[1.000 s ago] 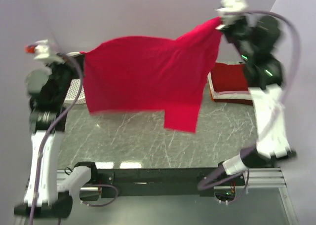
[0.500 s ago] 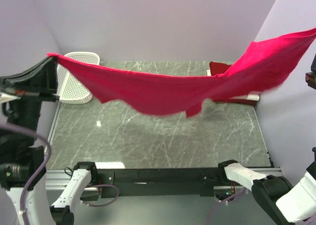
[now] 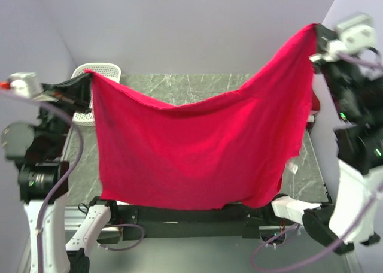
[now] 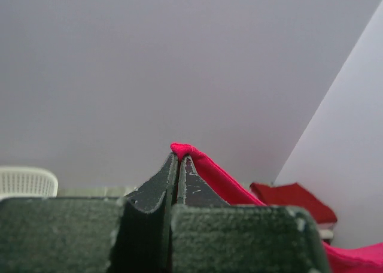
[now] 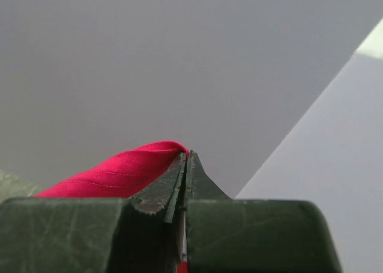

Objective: Fold and stack the t-shirts
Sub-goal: Flatten the tshirt out

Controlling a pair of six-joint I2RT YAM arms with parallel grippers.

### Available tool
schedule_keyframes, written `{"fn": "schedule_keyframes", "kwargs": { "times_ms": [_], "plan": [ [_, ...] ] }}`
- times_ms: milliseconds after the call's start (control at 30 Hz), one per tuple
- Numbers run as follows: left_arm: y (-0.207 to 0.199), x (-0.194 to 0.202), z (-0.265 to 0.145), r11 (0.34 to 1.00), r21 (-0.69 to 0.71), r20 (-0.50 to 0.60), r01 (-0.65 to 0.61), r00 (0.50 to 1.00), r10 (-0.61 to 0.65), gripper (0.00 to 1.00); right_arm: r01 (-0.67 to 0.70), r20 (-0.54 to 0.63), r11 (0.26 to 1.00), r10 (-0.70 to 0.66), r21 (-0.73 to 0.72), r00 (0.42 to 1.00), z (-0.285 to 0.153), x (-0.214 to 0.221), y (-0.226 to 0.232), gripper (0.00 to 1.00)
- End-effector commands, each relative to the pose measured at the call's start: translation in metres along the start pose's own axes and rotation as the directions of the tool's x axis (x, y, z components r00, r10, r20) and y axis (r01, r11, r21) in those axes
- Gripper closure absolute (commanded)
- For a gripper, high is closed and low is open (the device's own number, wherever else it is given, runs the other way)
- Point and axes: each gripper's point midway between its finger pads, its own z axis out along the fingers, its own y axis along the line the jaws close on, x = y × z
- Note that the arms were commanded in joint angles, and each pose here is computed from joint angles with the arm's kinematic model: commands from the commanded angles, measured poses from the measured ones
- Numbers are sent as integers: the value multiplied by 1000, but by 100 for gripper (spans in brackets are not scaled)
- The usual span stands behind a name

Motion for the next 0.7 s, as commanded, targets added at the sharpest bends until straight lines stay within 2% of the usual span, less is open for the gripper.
{"fn": "schedule_keyframes", "kwargs": {
  "times_ms": [0, 133, 167, 233, 267, 433, 533, 667],
  "plan": [
    [20, 24, 17, 999, -39, -32, -10, 999, 9, 100, -9, -38, 999, 7, -35, 999, 43, 30, 20, 100],
    [51, 58, 42, 993, -120, -88, -7, 996, -3, 100, -10, -99, 996, 2, -83, 995, 82, 65, 44, 100],
    [54, 62, 48, 992, -123, -95, -6, 995, -5, 100, -4, -93, 997, -3, -75, 996, 89, 63, 41, 100],
    [63, 74, 65, 991, -131, -120, 0, 993, -15, 100, -5, -140, 995, -9, -98, 990, 116, 85, 53, 100],
    [61, 67, 70, 992, -125, -108, 3, 994, -17, 100, -1, -131, 996, -11, -91, 991, 130, 83, 52, 100],
    [65, 55, 95, 991, -133, -73, 9, 997, -19, 100, 19, -123, 998, -25, -53, 992, 145, 86, 45, 100],
    [58, 39, 106, 994, -113, -54, 9, 998, -15, 100, 25, -72, 1000, -26, -9, 997, 139, 69, 32, 100],
    [40, -1, 107, 997, -79, 15, -1, 1000, 2, 100, 23, -16, 998, -23, 53, 1000, 125, 43, 3, 100]
  ]
}}
